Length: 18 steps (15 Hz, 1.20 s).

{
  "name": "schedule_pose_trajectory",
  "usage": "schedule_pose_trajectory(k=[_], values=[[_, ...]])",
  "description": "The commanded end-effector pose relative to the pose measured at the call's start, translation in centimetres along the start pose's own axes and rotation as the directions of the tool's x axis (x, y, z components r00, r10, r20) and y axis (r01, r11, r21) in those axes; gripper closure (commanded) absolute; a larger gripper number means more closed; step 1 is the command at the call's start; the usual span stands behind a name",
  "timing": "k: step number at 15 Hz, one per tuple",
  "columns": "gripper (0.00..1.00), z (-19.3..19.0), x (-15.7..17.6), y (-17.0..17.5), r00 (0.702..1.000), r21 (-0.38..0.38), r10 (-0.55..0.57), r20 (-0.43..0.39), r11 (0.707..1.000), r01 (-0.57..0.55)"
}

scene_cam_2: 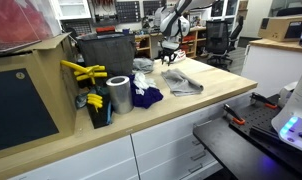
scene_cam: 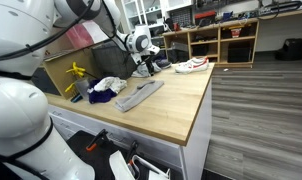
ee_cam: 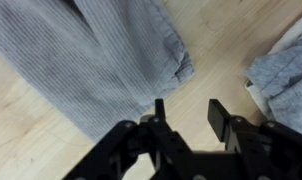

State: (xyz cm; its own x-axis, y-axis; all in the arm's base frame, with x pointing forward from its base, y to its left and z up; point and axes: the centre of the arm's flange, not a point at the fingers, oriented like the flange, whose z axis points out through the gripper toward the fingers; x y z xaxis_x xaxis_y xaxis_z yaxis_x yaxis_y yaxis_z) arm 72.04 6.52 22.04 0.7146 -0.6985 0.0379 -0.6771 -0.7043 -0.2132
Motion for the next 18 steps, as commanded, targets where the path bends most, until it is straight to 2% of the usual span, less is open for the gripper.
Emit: schedule_pose_trajectory(k=[1,2,4,9,17,18], values=[[0.19,-2.3,2.9,3.1,0.999,-0.008,0.011,-0.042,1.0,-0.011],[0.1,-2.7,3.7,4.5,0.998,-0.018,0.022,-0.057,1.0,-0.023],[0.0,-2.6,5.1,7.0,0.997,-0.034,0.042,-0.065,0.998,-0.044],[0.0,0.1,5.7,9.9,1.0,-0.049,0.005,-0.03,0.999,-0.007],[0.0,2.6,3.9,8.6,0.997,-0.027,-0.067,0.04,0.997,0.068],[0.02,2.9,3.7,8.7,0.996,-0.026,-0.07,0.046,0.997,0.072]])
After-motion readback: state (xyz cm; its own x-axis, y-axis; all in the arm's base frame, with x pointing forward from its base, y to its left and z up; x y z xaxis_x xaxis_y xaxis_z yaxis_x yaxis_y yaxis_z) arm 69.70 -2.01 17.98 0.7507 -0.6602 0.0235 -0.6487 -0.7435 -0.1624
